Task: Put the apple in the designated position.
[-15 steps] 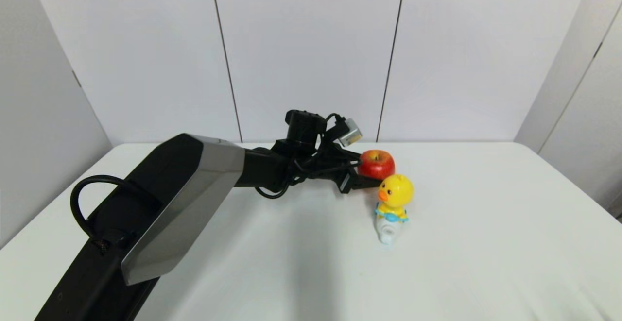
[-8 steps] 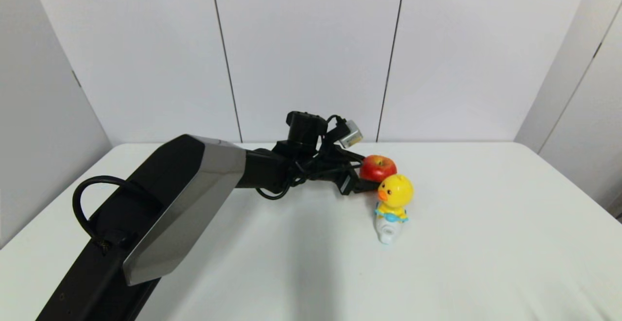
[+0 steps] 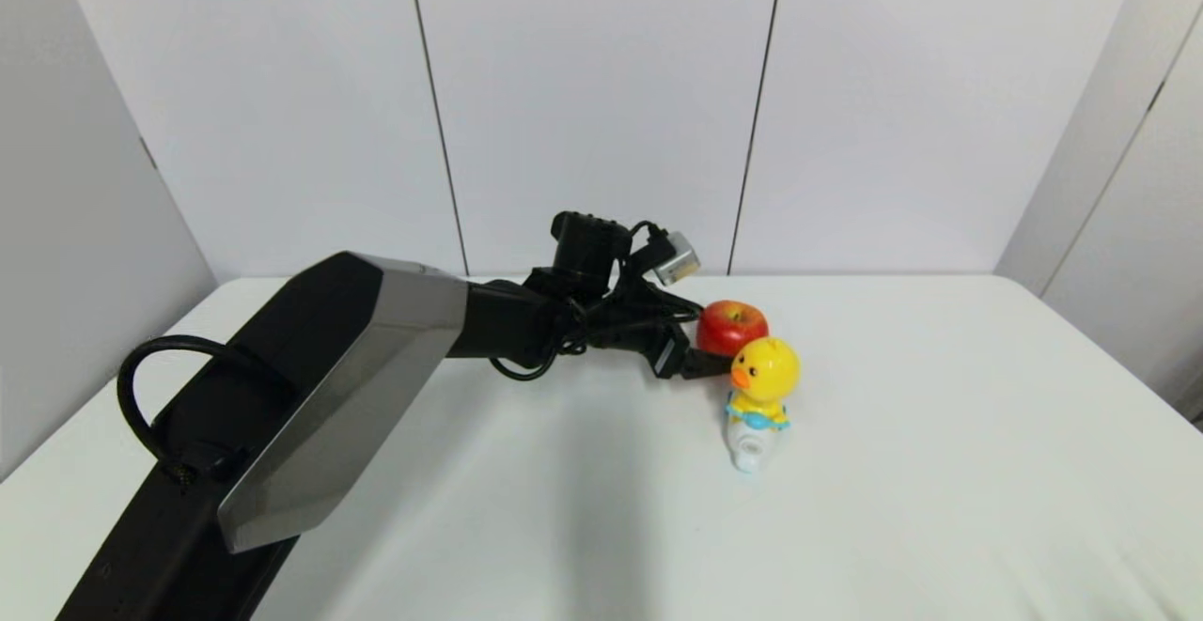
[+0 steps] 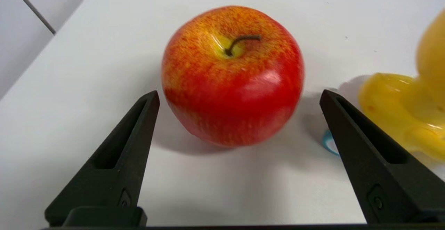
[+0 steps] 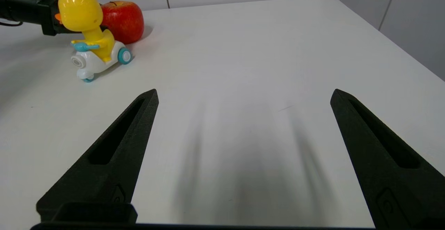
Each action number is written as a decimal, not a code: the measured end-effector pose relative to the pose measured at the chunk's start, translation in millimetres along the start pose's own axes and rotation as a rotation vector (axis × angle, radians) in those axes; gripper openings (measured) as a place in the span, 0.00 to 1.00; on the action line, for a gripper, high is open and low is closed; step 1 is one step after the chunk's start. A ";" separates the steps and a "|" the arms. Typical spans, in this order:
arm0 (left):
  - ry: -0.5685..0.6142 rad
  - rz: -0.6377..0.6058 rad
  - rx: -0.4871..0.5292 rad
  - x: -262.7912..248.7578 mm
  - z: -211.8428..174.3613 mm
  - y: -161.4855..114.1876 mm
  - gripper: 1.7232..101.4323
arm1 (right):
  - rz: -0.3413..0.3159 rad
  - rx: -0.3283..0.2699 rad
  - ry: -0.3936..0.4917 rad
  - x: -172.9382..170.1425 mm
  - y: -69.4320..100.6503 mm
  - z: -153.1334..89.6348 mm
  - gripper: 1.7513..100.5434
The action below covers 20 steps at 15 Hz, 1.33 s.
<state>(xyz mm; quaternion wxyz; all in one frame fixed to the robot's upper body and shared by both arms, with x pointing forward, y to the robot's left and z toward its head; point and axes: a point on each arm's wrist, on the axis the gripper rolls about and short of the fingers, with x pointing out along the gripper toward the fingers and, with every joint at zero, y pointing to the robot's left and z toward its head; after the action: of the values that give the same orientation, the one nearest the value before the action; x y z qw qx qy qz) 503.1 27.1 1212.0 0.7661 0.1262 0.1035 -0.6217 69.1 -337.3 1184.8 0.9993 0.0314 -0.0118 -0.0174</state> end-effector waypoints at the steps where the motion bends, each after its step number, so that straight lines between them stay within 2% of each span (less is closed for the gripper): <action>1: 0.013 -0.001 -0.011 -4.8 2.6 -0.9 0.92 | 0.000 0.000 0.000 0.0 0.0 0.0 0.97; 6: 0.098 0.030 -0.085 -50.3 11.1 -4.9 0.94 | 0.000 0.000 0.000 0.0 0.0 0.0 0.97; 9: 0.152 0.144 -0.114 -97.5 19.7 -11.5 0.95 | 0.000 0.000 0.000 0.0 0.0 0.0 0.97; 11: 0.197 0.248 -0.152 -138.3 24.3 -25.3 0.95 | 0.000 -0.001 0.000 0.0 0.0 0.0 0.97; 14: 0.232 0.423 -0.227 -215.4 26.8 -68.4 0.96 | 0.000 0.000 0.000 0.0 0.0 0.0 0.97; 16: 0.223 0.556 -0.257 -270.9 18.6 -112.0 0.96 | 0.000 -0.001 0.000 0.0 0.0 0.0 0.97; 20: 0.112 0.863 -0.205 -350.7 -4.4 -212.0 0.96 | 0.000 0.000 0.000 0.0 0.0 0.0 0.97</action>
<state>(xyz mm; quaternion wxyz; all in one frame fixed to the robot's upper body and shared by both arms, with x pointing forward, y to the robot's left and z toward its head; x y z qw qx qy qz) 223.6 312.1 1304.7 0.9571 0.1145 0.1439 -0.2241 69.1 -337.3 1184.8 0.9993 0.0314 -0.0118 -0.0174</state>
